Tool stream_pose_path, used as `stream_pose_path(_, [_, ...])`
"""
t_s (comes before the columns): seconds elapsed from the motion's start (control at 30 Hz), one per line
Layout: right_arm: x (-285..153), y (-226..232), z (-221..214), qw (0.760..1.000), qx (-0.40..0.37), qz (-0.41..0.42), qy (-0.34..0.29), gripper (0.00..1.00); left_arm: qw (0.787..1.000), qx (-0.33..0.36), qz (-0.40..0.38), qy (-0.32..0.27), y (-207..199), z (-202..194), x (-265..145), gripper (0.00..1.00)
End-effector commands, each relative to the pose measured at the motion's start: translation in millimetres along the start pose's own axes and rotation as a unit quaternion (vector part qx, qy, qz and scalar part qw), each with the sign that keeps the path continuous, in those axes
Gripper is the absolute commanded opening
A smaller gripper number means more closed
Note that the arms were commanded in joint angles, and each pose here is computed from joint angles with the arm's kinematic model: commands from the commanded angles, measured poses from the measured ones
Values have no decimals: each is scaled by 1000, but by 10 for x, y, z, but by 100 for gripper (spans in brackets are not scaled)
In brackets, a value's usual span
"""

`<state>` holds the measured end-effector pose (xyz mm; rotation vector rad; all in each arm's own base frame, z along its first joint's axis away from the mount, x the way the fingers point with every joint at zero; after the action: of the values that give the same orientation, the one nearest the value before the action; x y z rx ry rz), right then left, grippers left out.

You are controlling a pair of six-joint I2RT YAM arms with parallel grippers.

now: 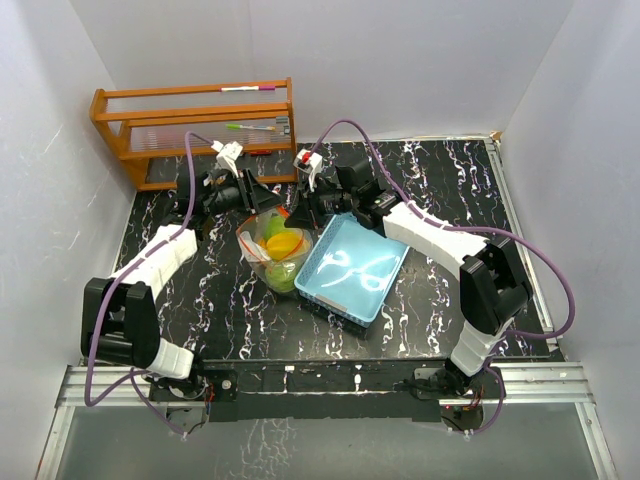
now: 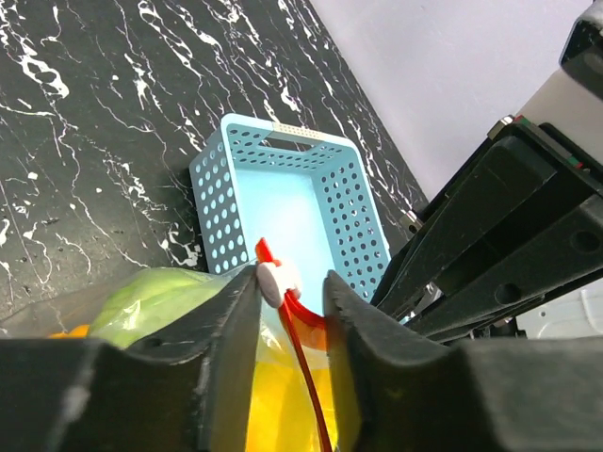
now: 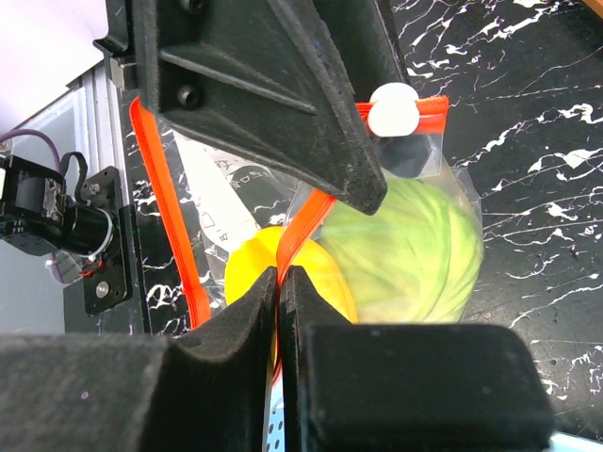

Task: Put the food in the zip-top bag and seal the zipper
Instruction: Adjust the zipper food storage bag at the center of the board.

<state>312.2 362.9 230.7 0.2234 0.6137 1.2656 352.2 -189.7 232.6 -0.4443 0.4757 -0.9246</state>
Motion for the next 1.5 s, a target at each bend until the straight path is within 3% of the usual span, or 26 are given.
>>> stream_pose_path(0.0, [-16,136,311,999,-31,16,-34,8,999,17,-25,-17,-135,166,0,27])
stream_pose_path(0.03, [-22,135,316,999,-31,14,-35,8,999,17,-23,-20,-135,174,-3,22])
stream_pose_path(0.1, [-27,134,321,999,-30,10,-36,8,999,15,-15,-24,-117,186,-4,0])
stream_pose_path(0.23, [-58,117,393,999,-13,-12,-44,12,999,6,4,-35,-93,229,-12,0])
stream_pose_path(0.3, [-116,77,475,997,4,-49,-54,27,999,-2,28,-46,-50,264,-29,0])
stream_pose_path(0.37, [-248,70,581,993,19,-89,-73,34,997,-7,57,-56,-3,304,-61,0])
stream_pose_path(0.5, [-564,239,755,983,43,-125,-126,64,989,-12,125,-84,67,425,-193,0])
stream_pose_path(0.57, [-707,336,756,980,57,-132,-140,68,981,-15,167,-96,121,485,-275,0])
stream_pose_path(0.77, [-586,597,274,976,94,-166,-105,68,953,-34,255,-164,149,722,-573,0])
stream_pose_path(1.07, [37,944,-532,969,12,-245,-19,71,939,-49,282,-188,189,736,-675,0])
stream_pose_path(1.27, [161,698,-584,950,26,-304,-60,71,939,-51,285,-186,210,658,-691,0])
stream_pose_path(1.47, [392,688,-506,955,24,-277,-100,69,939,-49,284,-187,200,649,-700,0])
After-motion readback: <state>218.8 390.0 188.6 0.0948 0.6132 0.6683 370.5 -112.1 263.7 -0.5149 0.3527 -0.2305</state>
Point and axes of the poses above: each gripper's point midway between its finger pads, its own x axis out along the fingers, its own y axis along the line the jaws close on, z = x × y, the point moved 2 cm from there along -x, back along the fingers, and after that the axes turned 8 degrees about x, right-handed, at the moved point
